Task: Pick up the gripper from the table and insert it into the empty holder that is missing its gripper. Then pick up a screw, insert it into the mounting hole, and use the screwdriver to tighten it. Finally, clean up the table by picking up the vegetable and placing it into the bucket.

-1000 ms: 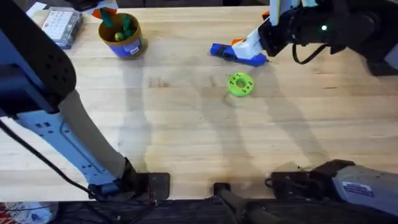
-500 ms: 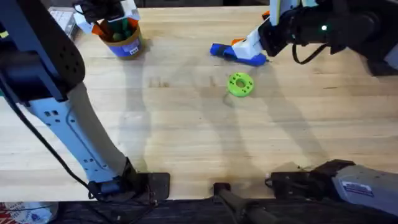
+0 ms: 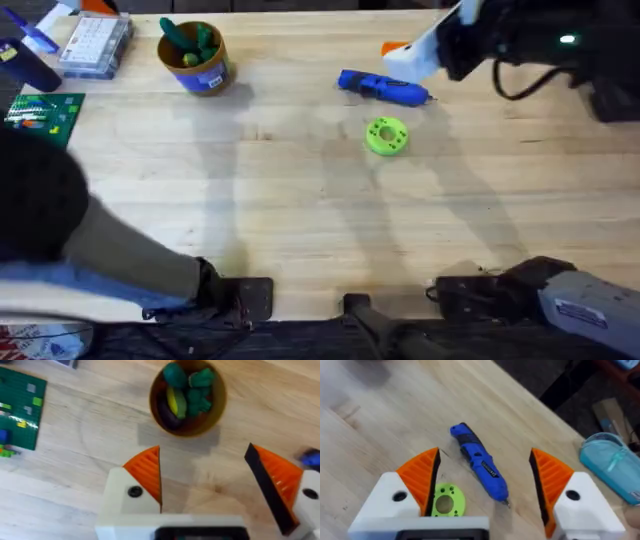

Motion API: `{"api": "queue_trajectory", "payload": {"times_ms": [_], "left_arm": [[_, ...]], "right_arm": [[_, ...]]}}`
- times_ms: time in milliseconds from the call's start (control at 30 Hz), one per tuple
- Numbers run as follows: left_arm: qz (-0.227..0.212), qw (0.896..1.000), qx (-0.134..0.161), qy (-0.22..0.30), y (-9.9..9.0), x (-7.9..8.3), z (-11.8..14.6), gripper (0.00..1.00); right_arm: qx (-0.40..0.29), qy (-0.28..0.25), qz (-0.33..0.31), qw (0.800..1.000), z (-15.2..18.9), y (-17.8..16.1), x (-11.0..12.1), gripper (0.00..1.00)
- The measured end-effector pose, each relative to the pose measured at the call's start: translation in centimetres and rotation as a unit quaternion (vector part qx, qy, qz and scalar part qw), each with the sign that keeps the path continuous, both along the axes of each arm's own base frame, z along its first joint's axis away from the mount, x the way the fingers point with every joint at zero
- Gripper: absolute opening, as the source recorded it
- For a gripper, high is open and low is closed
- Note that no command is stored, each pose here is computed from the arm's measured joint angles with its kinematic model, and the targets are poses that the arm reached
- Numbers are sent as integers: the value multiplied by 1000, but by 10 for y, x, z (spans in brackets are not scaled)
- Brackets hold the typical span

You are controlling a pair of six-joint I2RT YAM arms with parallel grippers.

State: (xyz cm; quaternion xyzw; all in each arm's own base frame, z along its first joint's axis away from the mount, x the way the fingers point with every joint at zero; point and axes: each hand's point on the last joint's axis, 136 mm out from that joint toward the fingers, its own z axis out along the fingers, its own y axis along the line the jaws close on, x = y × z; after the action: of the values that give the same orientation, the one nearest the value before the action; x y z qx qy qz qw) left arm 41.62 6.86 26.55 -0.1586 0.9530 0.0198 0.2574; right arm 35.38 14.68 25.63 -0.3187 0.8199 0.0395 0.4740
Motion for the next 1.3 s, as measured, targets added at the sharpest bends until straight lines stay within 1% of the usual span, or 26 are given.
{"api": "queue_trajectory", "payload": {"times_ms": [100, 167, 300, 367, 433, 533, 600, 733, 833, 900, 967, 1133, 1200, 1300], "left_arm": [[-35, 999, 13, -17, -17, -28, 32, 988], [-67, 997, 19, -15, -32, -49, 44, 987], [-131, 991, 21, 8, -65, -87, 54, 987], [-162, 986, 21, 18, -82, -101, 55, 987], [-189, 981, 20, 24, -98, -110, 55, 987], [-228, 973, 17, 32, -125, -118, 48, 987], [-251, 967, 15, 42, -142, -122, 34, 987], [-278, 959, 9, 58, -171, -126, -4, 987], [-286, 956, 3, 58, -185, -125, -33, 987], [-289, 956, 1, 54, -190, -125, -45, 987], [-289, 956, -1, 52, -191, -127, -49, 987], [-287, 957, -3, 36, -190, -130, -42, 987], [-287, 957, -4, 35, -190, -131, -41, 987], [-287, 957, -4, 35, -190, -131, -41, 987]], "right_arm": [[12, -33, 0, 999, 25, -4, -10, 986], [20, -54, 0, 998, 41, -7, -19, 986], [32, -86, 0, 996, 67, -15, -40, 986], [35, -95, 0, 995, 75, -19, -51, 986], [37, -99, 0, 994, 80, -22, -60, 986], [35, -94, 0, 995, 79, -26, -69, 986], [31, -83, 0, 996, 75, -27, -72, 986], [17, -45, 0, 999, 56, -30, -79, 986], [3, -9, 0, 1000, 39, -32, -86, 986], [-3, 9, 0, 1000, 31, -33, -89, 986], [-9, 25, 0, 1000, 23, -33, -89, 986], [-25, 67, 0, 997, 1, -32, -86, 986], [-29, 78, 1, 997, -5, -31, -83, 986], [-30, 81, 1, 996, -6, -30, -82, 986]]}}
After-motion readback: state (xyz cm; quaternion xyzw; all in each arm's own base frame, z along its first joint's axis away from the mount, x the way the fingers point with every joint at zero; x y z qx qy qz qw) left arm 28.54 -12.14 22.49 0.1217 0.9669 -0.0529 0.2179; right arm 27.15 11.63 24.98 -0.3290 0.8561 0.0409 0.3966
